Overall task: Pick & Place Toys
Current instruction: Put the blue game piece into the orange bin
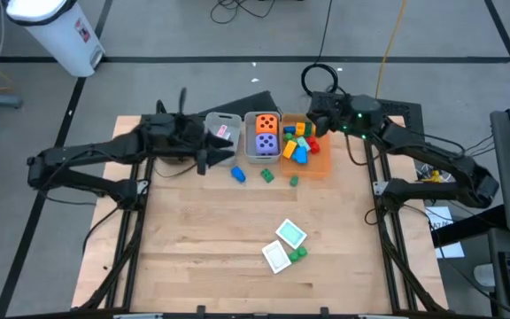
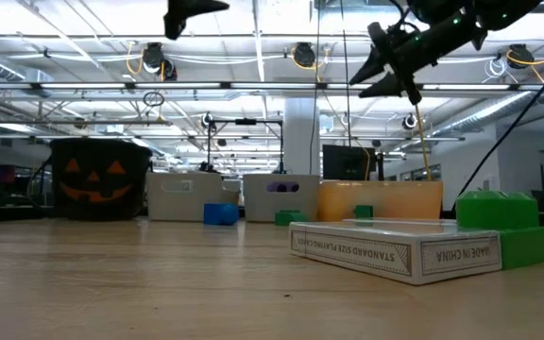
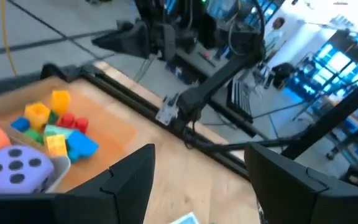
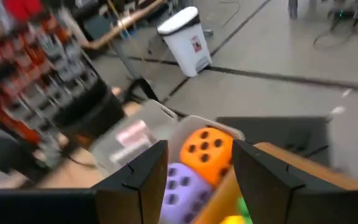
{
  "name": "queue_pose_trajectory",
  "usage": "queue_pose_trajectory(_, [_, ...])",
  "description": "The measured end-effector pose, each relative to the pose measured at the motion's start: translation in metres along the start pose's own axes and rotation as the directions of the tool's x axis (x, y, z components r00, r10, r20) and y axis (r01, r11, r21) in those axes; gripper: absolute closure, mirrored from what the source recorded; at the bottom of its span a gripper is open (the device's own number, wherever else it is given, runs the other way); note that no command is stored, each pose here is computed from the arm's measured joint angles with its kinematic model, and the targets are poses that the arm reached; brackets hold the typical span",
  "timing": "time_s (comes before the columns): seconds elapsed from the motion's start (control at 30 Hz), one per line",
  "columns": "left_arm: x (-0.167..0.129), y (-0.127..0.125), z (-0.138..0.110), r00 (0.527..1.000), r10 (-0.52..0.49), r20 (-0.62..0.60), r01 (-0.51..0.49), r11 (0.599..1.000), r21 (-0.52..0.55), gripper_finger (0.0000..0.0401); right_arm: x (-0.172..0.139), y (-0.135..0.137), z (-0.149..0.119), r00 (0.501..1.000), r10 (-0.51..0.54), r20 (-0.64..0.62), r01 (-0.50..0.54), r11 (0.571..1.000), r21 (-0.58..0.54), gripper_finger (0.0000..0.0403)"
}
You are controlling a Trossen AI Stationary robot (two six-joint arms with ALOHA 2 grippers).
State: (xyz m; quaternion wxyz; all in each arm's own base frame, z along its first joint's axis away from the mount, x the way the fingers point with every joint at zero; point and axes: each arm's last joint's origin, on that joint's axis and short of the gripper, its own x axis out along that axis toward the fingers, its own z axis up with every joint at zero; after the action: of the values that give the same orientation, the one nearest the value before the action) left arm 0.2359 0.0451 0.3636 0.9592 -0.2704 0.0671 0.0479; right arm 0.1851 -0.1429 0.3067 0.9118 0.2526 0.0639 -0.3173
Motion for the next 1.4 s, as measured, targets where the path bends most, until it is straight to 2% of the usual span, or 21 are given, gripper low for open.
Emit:
queue_pose_trajectory(0.1, [-0.018,-0.003,0.004,1.000,0.002,0.012,-0.002,1.000,0.001,0.0146,-0.003,0.006,-0.002,0.997,0.067,-0.027,-0.064,0.994,0.090,0.0232])
queue_pose_trajectory(0.17, [-0.026,-0.005,0.005,1.000,0.012,0.013,-0.012,1.000,-0.002,0.0146,-0.003,0.012,-0.005,0.983,0.164,-0.078,-0.155,0.981,0.114,0.0232])
queue_pose_trajectory(0.27, [-0.038,-0.006,-0.003,0.996,0.077,-0.049,-0.077,0.997,-0.011,0.0146,-0.004,0.027,-0.013,0.943,0.299,-0.150,-0.277,0.949,0.147,0.0233])
queue_pose_trajectory(0.4, [-0.044,-0.007,-0.018,0.975,0.165,-0.151,-0.171,0.985,-0.026,0.0146,-0.007,0.052,-0.028,0.888,0.400,-0.227,-0.377,0.916,0.140,0.0238])
queue_pose_trajectory(0.5, [-0.041,-0.011,-0.027,0.961,0.188,-0.202,-0.196,0.980,-0.021,0.0146,-0.013,0.073,-0.040,0.855,0.442,-0.269,-0.427,0.897,0.116,0.0238])
queue_pose_trajectory(0.7, [-0.014,-0.022,-0.048,0.942,0.188,-0.277,-0.191,0.981,0.014,0.0146,-0.027,0.103,-0.076,0.833,0.383,-0.399,-0.428,0.903,-0.026,0.0238])
queue_pose_trajectory(0.87, [0.009,-0.027,-0.068,0.914,0.187,-0.359,-0.190,0.981,0.026,0.0146,-0.047,0.114,-0.110,0.768,0.274,-0.579,-0.427,0.893,-0.143,0.0238])
queue_pose_trajectory(0.93, [0.017,-0.028,-0.074,0.909,0.182,-0.376,-0.185,0.982,0.029,0.0146,-0.055,0.120,-0.122,0.738,0.246,-0.629,-0.449,0.875,-0.184,0.0238])
queue_pose_trajectory(1.07, [0.034,-0.033,-0.081,0.920,0.145,-0.364,-0.153,0.988,0.006,0.0146,-0.069,0.137,-0.152,0.646,0.223,-0.730,-0.560,0.789,-0.254,0.0239])
queue_pose_trajectory(1.17, [0.044,-0.036,-0.083,0.933,0.089,-0.349,-0.106,0.994,-0.028,0.0146,-0.074,0.146,-0.172,0.636,0.178,-0.751,-0.574,0.759,-0.306,0.0239])
queue_pose_trajectory(1.27, [0.051,-0.039,-0.087,0.939,0.064,-0.338,-0.090,0.994,-0.061,0.0146,-0.073,0.150,-0.185,0.674,0.119,-0.729,-0.513,0.786,-0.345,0.0239])
queue_pose_trajectory(1.4, [0.058,-0.038,-0.092,0.937,0.065,-0.344,-0.099,0.992,-0.081,0.0146,-0.072,0.149,-0.190,0.685,0.081,-0.724,-0.433,0.845,-0.315,0.0239])
